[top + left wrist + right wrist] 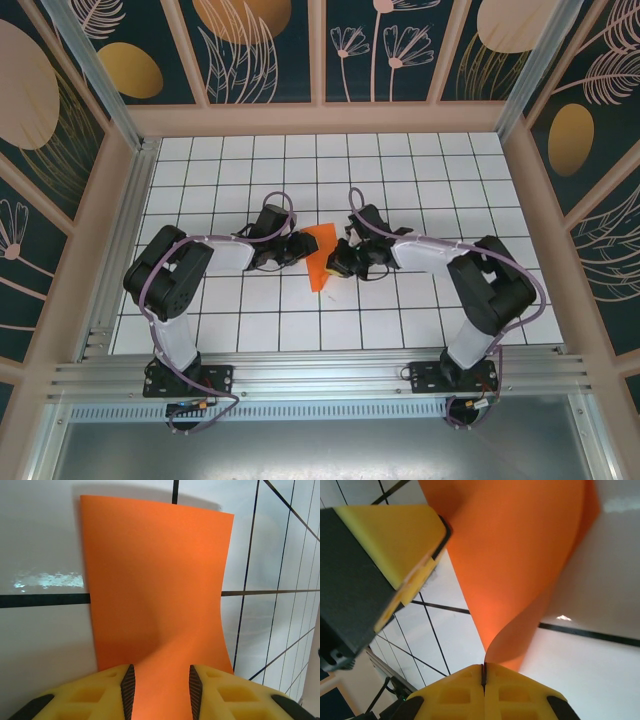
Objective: Fold a paper plane with a square sheet of paper (pick it up from the middle)
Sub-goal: Third fold the triangle at the center of the table.
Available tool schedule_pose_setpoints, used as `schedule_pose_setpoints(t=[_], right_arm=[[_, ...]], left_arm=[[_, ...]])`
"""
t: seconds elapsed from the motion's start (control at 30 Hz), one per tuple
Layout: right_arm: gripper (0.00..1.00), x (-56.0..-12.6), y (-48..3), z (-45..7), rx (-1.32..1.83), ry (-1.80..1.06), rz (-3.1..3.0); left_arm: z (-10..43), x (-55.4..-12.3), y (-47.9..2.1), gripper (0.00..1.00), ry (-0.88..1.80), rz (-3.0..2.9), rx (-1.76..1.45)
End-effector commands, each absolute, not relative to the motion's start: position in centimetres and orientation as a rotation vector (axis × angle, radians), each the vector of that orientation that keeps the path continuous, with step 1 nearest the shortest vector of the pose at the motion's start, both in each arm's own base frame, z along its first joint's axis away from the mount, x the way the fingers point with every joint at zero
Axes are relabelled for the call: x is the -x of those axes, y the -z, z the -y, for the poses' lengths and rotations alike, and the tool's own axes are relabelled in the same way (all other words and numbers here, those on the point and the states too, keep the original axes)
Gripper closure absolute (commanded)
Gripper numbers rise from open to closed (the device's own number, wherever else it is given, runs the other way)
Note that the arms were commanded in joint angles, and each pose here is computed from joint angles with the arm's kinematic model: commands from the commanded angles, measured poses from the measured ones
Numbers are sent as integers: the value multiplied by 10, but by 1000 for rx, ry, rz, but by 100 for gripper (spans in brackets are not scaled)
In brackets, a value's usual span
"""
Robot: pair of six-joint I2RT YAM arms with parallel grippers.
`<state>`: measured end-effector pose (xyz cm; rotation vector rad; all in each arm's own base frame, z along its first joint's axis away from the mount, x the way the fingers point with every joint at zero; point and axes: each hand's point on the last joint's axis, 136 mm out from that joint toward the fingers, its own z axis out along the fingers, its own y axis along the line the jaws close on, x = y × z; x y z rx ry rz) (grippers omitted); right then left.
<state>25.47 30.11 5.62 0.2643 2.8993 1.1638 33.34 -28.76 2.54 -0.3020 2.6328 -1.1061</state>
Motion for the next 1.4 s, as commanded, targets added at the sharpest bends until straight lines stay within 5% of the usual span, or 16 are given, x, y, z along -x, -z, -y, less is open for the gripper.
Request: schedule_pose_setpoints(t=[0.0, 0.4, 0.7, 1.37], right_arm=[[99, -264, -64, -321, -214, -1234, -2865], [99, -280, -53, -332, -266, -1234, -2826], [99, -278, -38, -323, -311, -1148, -2864], [98, -284, -39, -333, -286, -1207, -2844]], left_arm=[[285, -332, -10, 63, 1050, -2676, 299], [285, -335, -16, 65, 1048, -2662, 309], [293, -362, -69, 57, 1096, -2501, 302], [285, -366, -16, 63, 918, -2644, 327]])
